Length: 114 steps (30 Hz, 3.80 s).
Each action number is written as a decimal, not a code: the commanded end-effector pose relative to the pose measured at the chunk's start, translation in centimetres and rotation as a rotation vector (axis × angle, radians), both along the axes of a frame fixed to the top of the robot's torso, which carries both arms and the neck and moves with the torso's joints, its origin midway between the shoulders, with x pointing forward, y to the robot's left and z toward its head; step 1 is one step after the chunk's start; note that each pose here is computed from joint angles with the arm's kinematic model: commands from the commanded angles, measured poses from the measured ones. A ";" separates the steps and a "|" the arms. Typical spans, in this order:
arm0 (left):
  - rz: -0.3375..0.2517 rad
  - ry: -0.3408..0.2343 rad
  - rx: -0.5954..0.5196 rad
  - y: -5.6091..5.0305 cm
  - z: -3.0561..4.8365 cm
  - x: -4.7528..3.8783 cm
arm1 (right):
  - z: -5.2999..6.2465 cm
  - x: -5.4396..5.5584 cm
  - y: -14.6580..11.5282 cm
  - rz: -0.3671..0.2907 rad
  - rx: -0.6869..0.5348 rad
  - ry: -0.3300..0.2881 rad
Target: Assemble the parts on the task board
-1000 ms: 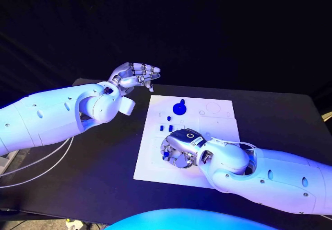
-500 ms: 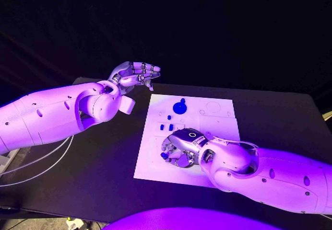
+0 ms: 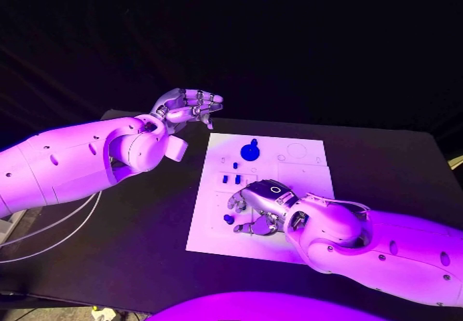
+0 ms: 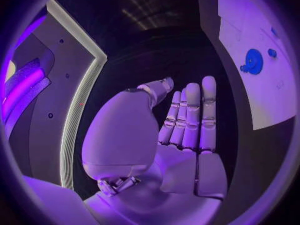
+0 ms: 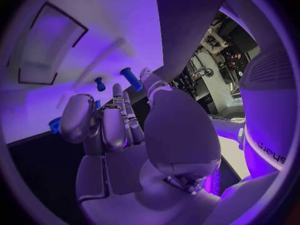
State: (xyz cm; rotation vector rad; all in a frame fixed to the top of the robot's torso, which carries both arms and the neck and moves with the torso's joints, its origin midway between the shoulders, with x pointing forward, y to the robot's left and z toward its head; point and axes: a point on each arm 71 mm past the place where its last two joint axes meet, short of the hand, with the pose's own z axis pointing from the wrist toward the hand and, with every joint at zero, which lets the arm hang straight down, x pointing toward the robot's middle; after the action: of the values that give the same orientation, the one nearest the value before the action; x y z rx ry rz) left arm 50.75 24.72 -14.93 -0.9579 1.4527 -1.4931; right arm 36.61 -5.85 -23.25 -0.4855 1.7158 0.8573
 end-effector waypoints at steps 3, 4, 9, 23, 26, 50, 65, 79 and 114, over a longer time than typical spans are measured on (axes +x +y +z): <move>-0.017 0.003 -0.010 -0.1 0.05 -0.05 | 1.9 -0.1 -0.9 -0.005 0.130 -0.026; -0.017 0.003 -0.011 -0.1 0.05 -0.04 | 2.2 0.0 -1.3 -0.013 0.157 -0.021; -0.013 0.003 -0.012 -0.1 0.03 0.00 | 3.7 0.9 -4.3 -0.114 0.269 0.067; -0.001 0.020 -0.015 0.3 -0.71 -0.10 | 3.5 2.7 -15.7 -0.446 0.202 0.352; 0.001 0.025 -0.016 0.4 -0.96 -0.16 | 3.4 2.4 -17.5 -0.499 0.168 0.337; 0.000 0.049 -0.021 0.6 -1.86 -0.38 | -1.0 0.2 -19.3 -0.659 -0.042 0.313; 0.003 0.051 -0.020 0.8 -1.87 -0.40 | -1.6 0.1 -17.5 -0.644 -0.024 0.313; 0.004 0.052 -0.019 0.9 -1.88 -0.42 | -2.4 0.0 -16.5 -0.628 -0.045 0.342; -0.003 0.054 -0.020 1.0 -1.86 -0.53 | -3.1 -0.3 -15.3 -0.666 0.007 0.302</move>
State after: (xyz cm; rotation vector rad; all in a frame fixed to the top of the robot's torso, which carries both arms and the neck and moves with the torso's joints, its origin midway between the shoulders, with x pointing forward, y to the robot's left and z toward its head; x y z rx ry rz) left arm 50.29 25.93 -16.88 -1.0209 1.4797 -1.4721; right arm 36.45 -21.19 -26.51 0.2081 1.9996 0.4425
